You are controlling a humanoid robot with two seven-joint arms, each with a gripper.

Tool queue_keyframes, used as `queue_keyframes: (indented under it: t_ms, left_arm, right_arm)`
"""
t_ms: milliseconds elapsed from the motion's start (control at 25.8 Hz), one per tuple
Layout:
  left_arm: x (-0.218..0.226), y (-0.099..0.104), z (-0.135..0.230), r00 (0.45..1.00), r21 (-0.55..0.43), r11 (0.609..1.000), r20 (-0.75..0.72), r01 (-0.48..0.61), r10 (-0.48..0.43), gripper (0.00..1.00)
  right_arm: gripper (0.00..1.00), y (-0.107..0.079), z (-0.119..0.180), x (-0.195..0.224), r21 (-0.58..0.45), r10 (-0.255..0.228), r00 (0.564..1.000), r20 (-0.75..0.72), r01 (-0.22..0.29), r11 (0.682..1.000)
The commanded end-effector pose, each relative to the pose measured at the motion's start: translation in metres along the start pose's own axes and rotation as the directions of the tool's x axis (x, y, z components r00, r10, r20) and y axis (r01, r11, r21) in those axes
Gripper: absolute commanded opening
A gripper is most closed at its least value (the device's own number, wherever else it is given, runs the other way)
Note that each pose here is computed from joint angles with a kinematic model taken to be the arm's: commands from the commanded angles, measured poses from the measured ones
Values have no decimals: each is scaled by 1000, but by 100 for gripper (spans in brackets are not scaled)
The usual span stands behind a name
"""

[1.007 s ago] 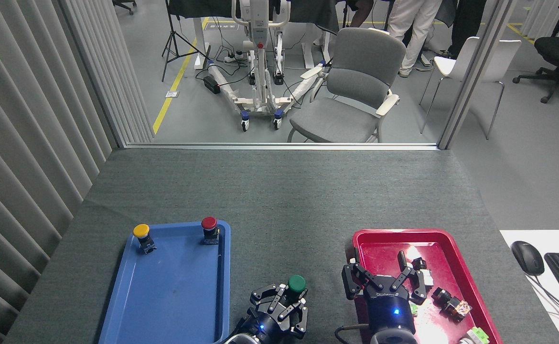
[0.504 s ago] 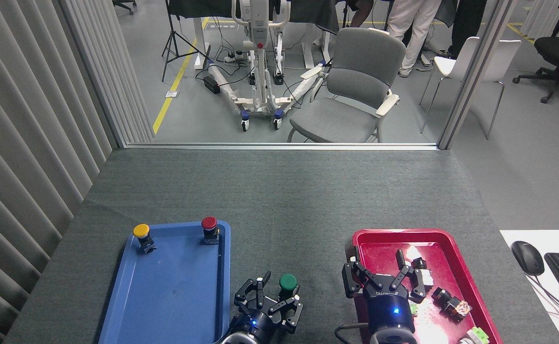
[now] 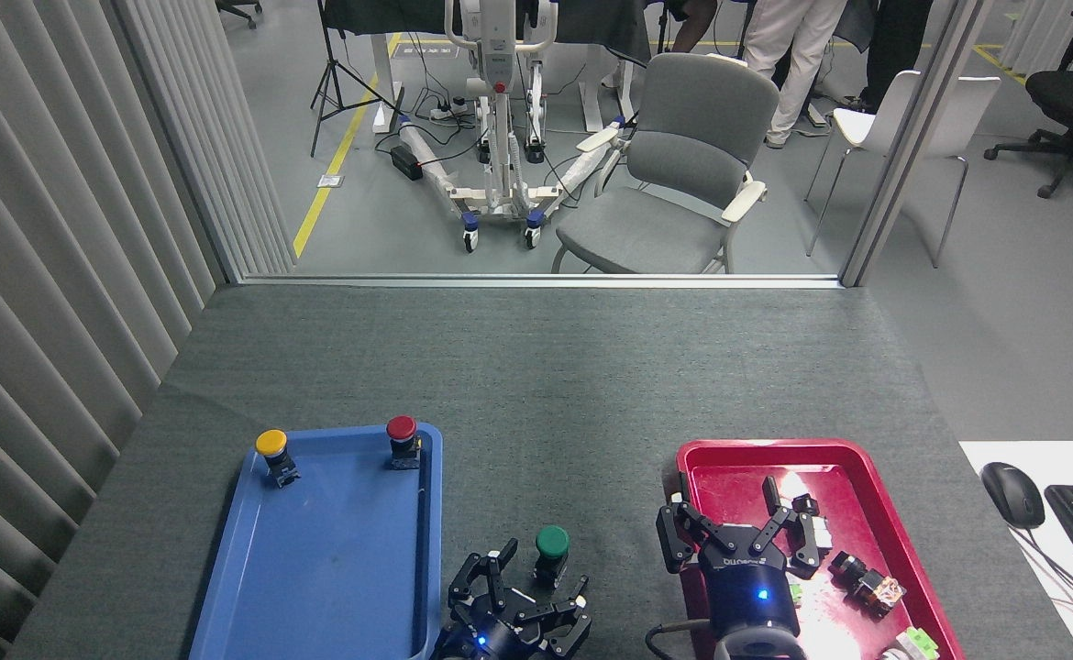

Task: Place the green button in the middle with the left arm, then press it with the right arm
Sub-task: 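Release the green button on the table and withdraw the left gripper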

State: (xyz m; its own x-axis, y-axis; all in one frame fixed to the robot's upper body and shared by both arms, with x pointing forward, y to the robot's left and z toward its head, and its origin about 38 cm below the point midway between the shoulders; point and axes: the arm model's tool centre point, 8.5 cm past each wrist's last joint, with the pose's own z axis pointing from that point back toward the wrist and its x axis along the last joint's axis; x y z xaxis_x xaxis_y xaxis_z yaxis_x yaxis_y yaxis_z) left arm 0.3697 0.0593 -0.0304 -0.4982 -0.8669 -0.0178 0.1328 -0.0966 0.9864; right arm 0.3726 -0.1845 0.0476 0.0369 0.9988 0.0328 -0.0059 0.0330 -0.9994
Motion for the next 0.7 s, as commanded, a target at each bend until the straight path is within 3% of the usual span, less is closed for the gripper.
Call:
queue_keyframes:
  t_ms: [0,232,465,581,659]
  left_arm:
    - [-18,0,12,1000,7,1000,9,18,-18,99]
    - [-80,-1,45,998,34,999,-48,-35,37,99]
    - [-172,14,92,967,116,990,-235,-74,100,99]
    - [-214,15,127,943,125,992,-323,-34,73,99]
    - [-231,18,139,929,169,985,-358,-37,97,99]
  right_arm:
    - [99,1,2,10,2,5,999,32,-5,1000]
    - [99,-2,5,47,-10,4,992,126,-2,1000]
    - [99,-8,4,63,-21,1,987,158,3,1000]
    - [95,-9,8,78,-22,0,980,198,4,1000]
    - [86,-10,11,94,-23,-12,973,230,18,1000]
